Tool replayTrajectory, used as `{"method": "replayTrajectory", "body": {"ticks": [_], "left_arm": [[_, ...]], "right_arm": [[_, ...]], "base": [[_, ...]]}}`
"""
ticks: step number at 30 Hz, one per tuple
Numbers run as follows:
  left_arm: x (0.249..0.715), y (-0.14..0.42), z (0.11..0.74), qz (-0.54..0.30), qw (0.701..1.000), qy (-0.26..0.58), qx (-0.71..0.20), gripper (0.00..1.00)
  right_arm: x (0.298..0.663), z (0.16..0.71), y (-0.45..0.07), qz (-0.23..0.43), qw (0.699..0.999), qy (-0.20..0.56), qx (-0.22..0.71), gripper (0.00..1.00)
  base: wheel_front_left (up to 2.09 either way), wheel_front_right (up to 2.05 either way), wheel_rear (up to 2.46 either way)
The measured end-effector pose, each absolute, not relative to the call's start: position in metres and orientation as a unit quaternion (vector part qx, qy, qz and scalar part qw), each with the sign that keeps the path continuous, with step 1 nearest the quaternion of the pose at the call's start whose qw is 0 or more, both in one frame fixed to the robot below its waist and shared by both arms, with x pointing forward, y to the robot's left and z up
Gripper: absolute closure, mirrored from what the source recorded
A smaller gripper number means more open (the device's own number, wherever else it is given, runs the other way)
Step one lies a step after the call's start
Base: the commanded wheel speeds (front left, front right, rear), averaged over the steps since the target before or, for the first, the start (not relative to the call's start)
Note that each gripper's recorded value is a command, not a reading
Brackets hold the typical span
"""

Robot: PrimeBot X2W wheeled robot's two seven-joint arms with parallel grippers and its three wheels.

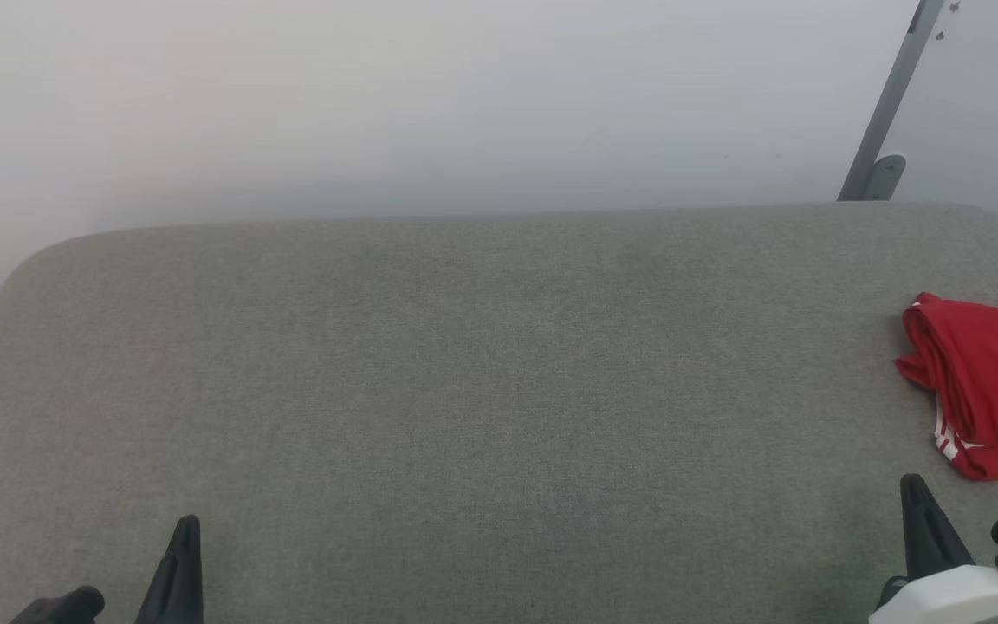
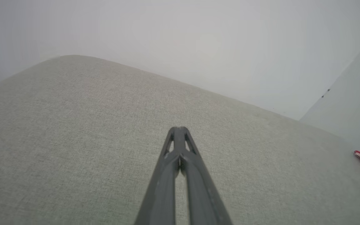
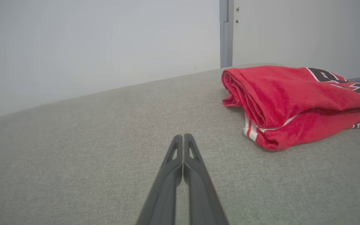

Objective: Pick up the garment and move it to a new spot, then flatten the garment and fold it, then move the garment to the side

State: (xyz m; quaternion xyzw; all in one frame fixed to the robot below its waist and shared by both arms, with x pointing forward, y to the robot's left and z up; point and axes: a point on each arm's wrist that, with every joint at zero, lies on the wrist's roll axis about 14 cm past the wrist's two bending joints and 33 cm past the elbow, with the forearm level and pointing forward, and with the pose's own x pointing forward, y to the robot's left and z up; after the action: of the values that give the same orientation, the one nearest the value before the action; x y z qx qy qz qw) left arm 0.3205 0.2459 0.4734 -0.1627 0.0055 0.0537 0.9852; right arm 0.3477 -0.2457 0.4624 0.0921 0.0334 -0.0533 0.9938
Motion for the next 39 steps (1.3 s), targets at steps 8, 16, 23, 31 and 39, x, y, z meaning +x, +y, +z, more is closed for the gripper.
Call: {"method": "replayTrajectory", "body": {"ticks": [8, 16, 23, 31, 39], "left_arm": [[0.324, 0.245, 0.470, 0.065, 0.971, 0.012, -0.230, 1.00], [0.331, 0.243, 0.472, 0.070, 0.955, 0.011, -0.286, 1.00], [0.336, 0.241, 0.473, 0.072, 0.939, 0.012, -0.336, 1.00], [0.343, 0.237, 0.475, 0.071, 0.921, 0.010, -0.384, 1.00], [0.346, 0.235, 0.475, 0.071, 0.902, 0.013, -0.425, 1.00]], "right_arm": [[0.350, 0.463, -0.245, -0.066, 0.983, 0.033, 0.166, 1.00], [0.354, 0.467, -0.242, -0.069, 0.970, 0.028, 0.232, 1.00], [0.357, 0.468, -0.239, -0.072, 0.955, 0.027, 0.286, 1.00], [0.361, 0.470, -0.236, -0.073, 0.936, 0.024, 0.343, 1.00], [0.363, 0.472, -0.233, -0.072, 0.919, 0.023, 0.387, 1.00]], "base": [[0.00, 0.00, 0.00], [0.00, 0.00, 0.00], [0.00, 0.00, 0.00], [0.00, 0.00, 0.00], [0.00, 0.00, 0.00]]}}
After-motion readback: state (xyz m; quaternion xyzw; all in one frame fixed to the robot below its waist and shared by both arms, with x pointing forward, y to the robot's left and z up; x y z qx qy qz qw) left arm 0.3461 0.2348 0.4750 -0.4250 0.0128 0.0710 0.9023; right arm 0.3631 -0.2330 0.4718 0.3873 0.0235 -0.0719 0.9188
